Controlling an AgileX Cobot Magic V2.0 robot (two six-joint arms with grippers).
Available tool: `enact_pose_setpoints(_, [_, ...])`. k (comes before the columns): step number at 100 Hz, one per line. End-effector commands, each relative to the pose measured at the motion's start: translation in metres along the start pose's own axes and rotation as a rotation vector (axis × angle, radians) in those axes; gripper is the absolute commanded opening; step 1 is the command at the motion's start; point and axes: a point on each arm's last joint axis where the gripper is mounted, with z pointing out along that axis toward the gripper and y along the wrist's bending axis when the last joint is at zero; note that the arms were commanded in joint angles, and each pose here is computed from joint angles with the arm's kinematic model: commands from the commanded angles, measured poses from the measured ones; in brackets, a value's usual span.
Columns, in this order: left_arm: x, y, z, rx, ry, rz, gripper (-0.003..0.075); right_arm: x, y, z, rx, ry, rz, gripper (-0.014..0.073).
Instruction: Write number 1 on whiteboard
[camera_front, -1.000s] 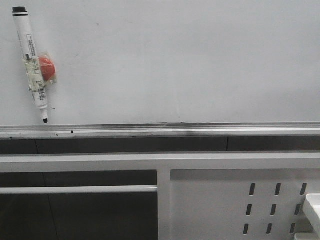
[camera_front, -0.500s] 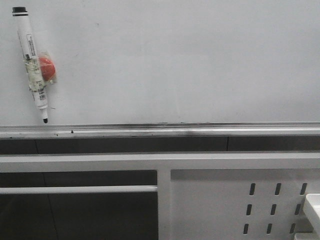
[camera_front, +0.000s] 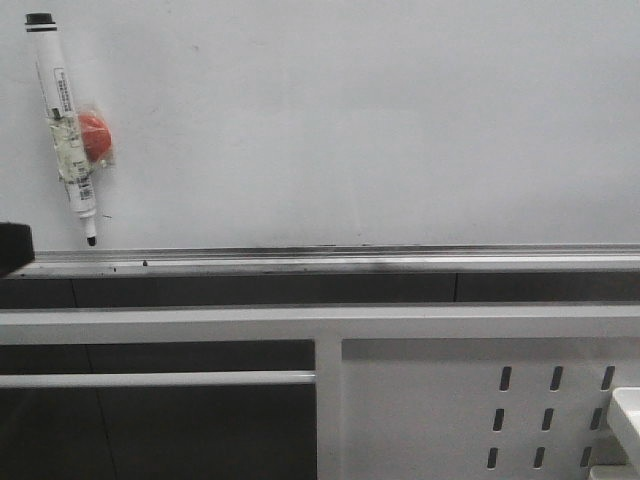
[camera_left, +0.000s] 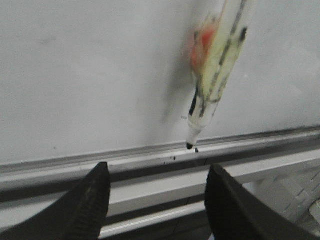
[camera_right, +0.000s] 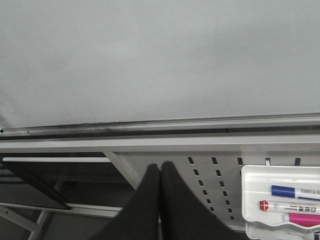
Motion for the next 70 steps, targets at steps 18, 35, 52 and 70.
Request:
enact_pose_setpoints(18, [-0.019,-0.008,0.009,0.092,-0.201,-0.033,0.0376,-0.014,0.002,-0.002,-0.005,-0.068,0.007,-0.0069])
enact_pose_setpoints(35, [-0.026,-0.013,0.016,0.147,-0.224,-0.012,0.0376,-0.015,0.002,-0.002,-0.002,-0.078,0.007,-0.0069])
enact_pose_setpoints(52, [-0.036,-0.012,0.024,0.132,-0.269,-0.015,0.0376,-0.015,0.002,-0.002,-0.001,-0.082,0.007,-0.0069])
enact_pose_setpoints(70, [-0.039,-0.016,0.027,0.169,-0.278,0.001,0.0376,-0.015,0.002,-0.002,-0.001,-0.082,0.007,-0.0069])
